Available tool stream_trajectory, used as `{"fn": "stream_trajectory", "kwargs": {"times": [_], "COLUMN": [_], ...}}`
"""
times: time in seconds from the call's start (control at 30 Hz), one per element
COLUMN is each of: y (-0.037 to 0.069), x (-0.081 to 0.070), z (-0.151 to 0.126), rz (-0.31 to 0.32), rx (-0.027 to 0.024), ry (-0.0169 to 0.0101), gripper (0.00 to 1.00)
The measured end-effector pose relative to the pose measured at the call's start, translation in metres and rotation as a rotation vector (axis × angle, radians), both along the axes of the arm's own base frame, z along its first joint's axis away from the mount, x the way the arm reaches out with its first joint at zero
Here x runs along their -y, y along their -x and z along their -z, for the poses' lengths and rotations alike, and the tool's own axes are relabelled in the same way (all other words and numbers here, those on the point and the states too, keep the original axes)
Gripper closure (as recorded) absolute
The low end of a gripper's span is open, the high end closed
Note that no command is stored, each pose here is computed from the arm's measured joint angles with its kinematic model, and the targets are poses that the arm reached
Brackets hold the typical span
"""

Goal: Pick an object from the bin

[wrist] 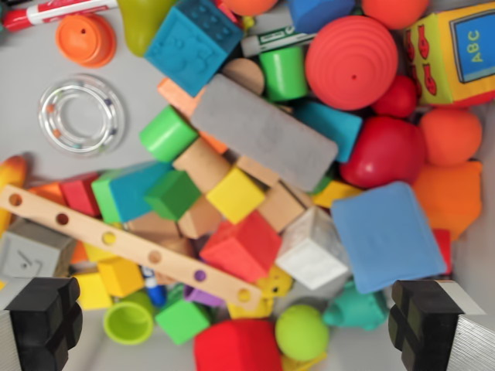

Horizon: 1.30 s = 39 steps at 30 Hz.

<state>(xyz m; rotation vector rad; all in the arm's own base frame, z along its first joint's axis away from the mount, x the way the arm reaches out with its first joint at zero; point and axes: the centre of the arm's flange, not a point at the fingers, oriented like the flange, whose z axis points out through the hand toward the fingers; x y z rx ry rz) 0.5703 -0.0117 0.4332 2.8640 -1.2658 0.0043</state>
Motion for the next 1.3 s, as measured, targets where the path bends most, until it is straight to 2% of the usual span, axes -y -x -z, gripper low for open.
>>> {"fn": "stream_trajectory", "kwargs": {"times": [0.43,0.7,1.3], "y": [0.0,0.002,0.014], "x": [0.0,0.002,0.021], "z": [0.0,0.005,0.029], "rz": [0.0,-0.012,-0.088], "rx": [-0.0002,-0.0047,-0.0058], "ry": [0.0,-0.0002,-0.0006], "gripper": [0.0,0.0,0.0]}}
